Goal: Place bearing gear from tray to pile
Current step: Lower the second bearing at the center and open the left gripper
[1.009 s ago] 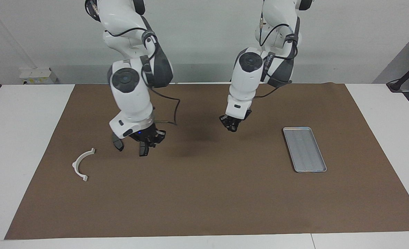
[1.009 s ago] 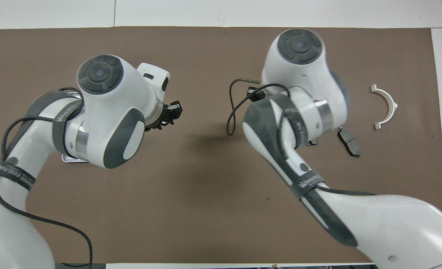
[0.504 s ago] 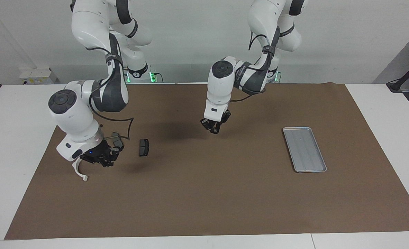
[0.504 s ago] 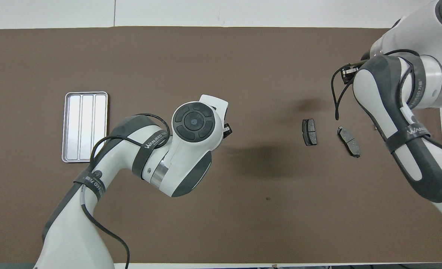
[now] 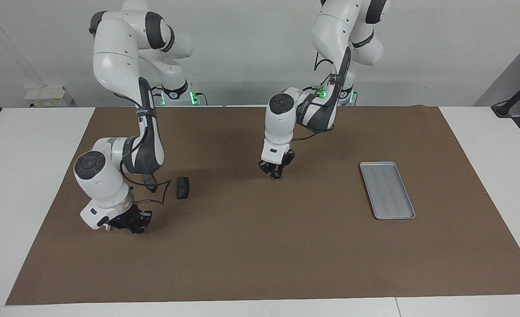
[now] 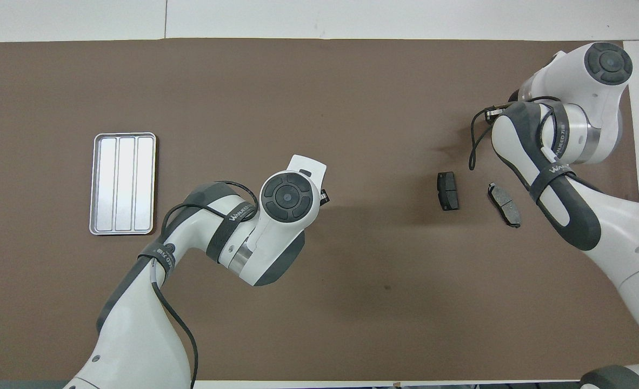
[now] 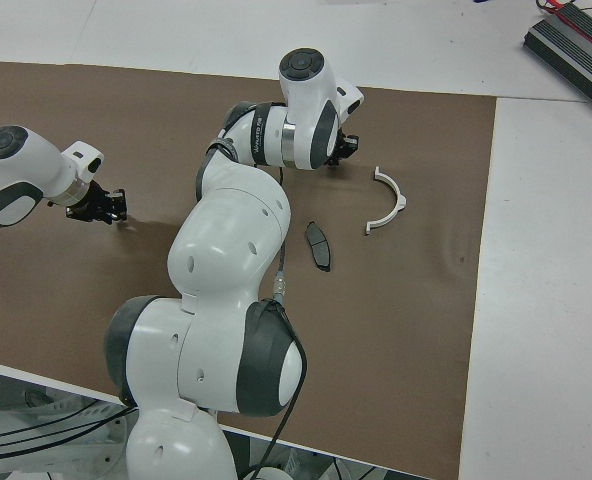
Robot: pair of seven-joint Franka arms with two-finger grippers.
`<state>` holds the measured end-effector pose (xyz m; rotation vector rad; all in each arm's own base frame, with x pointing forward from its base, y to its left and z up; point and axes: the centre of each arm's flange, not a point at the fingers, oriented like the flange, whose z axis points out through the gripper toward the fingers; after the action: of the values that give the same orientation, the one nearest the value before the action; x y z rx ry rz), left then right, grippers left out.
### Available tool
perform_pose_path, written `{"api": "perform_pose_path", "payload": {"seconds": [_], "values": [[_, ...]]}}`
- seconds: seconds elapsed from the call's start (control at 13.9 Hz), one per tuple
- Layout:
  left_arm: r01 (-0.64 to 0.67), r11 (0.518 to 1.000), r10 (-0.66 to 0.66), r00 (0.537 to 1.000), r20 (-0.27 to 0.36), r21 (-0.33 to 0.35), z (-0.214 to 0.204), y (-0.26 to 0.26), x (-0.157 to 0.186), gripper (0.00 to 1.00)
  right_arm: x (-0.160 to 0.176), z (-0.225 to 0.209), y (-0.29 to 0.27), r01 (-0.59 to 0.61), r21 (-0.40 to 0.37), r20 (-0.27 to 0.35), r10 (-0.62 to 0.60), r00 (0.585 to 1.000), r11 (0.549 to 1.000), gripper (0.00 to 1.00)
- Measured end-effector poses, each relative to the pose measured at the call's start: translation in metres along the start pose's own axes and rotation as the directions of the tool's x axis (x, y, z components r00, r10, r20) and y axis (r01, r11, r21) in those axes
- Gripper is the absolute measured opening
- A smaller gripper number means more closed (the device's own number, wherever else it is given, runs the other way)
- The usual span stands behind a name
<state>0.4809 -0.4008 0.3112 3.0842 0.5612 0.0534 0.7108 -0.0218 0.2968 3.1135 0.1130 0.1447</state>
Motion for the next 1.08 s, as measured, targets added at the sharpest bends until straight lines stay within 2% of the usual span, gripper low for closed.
{"api": "perform_pose_path", "payload": {"seconds": [0.79,0.86,1.01,1.08], "values": [[0.002,1.000,-0.002,1.000,-0.012,-0.022,0.014,-0.003,-0.003,0.34,0.001,0.004,0.000,0.000,-0.001,-0.008,0.000,1.000,1.000,0.24],[0.002,1.000,-0.002,1.000,-0.012,-0.022,0.015,-0.004,-0.003,0.34,0.001,0.004,0.000,0.000,-0.001,-0.007,0.000,1.000,1.000,0.29],[0.001,1.000,-0.002,1.000,-0.012,-0.023,0.016,-0.004,-0.003,0.34,0.001,0.004,0.000,-0.001,-0.001,-0.007,0.001,1.000,1.000,0.53],[0.001,1.000,-0.001,1.000,-0.013,-0.022,0.016,-0.004,-0.003,0.42,0.001,0.004,0.000,0.000,-0.001,-0.007,0.000,1.000,1.000,0.63]]}}
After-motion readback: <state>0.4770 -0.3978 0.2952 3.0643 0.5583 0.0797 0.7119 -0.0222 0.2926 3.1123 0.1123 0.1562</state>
